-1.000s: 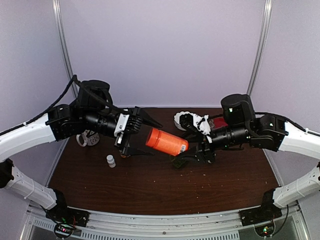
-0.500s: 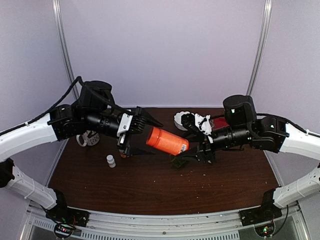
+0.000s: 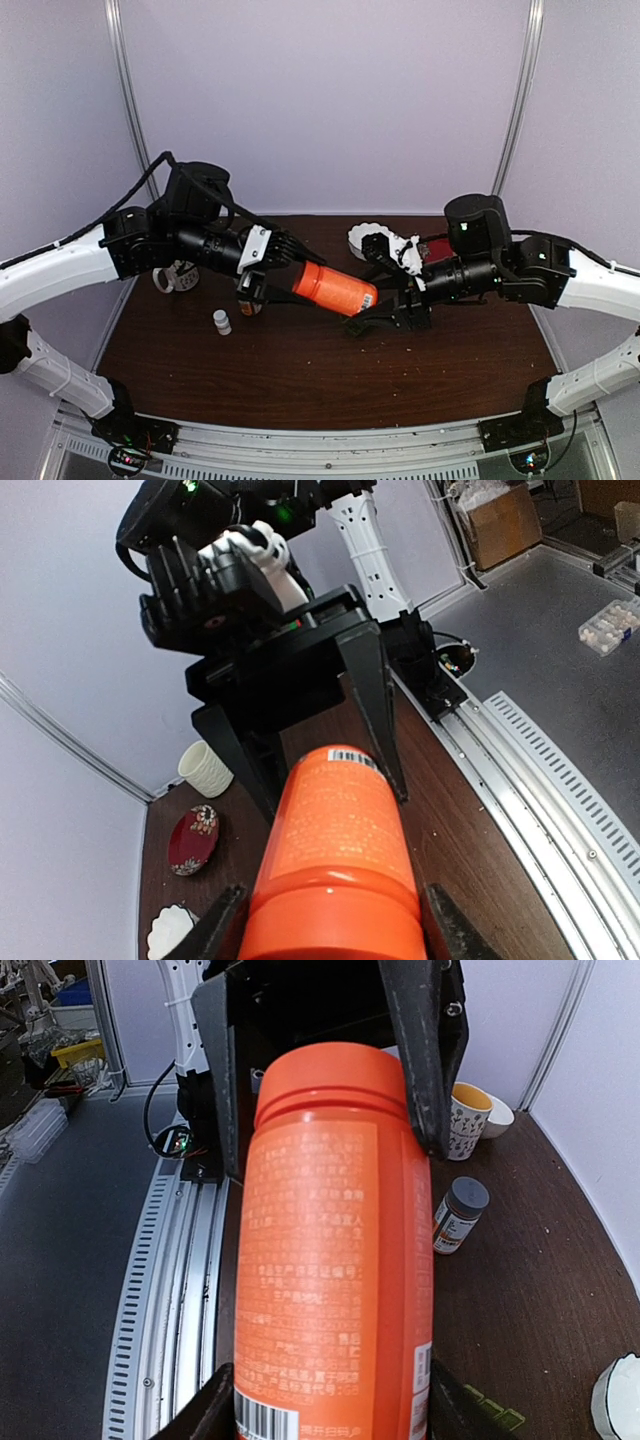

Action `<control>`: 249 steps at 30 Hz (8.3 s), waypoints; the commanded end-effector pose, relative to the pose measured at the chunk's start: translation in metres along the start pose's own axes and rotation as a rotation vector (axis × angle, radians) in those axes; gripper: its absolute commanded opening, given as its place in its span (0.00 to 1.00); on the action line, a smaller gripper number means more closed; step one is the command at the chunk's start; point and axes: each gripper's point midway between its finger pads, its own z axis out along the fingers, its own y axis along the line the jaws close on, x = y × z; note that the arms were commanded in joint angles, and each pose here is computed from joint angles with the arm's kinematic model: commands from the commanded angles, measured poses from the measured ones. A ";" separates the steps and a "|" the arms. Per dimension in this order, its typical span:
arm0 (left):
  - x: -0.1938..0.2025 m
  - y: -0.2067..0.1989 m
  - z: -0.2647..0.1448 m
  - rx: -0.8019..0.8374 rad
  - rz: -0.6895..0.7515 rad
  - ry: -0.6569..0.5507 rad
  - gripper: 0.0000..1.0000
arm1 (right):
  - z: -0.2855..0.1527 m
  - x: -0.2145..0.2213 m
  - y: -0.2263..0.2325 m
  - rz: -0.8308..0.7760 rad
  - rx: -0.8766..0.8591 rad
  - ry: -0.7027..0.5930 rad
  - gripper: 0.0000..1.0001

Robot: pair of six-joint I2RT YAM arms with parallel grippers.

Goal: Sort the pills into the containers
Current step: Screw the lid of the pill bottle onto the pill bottle, then place the pill bottle at the center of the board, then pick up the pill bottle from the center of the board, then place the pill bottle at the center of the board, then pick up the pill bottle from the center of the board.

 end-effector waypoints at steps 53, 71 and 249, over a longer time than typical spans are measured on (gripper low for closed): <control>0.295 0.076 0.032 -0.368 -1.100 1.118 0.15 | -0.032 0.107 -0.095 0.434 0.652 0.049 0.71; 0.221 0.135 -0.048 -0.712 -1.114 0.894 0.97 | 0.039 0.082 -0.098 0.461 0.455 0.117 0.73; -0.019 0.103 -0.103 -0.217 -1.092 -0.255 0.27 | -0.038 -0.057 -0.062 0.348 0.167 -0.486 1.00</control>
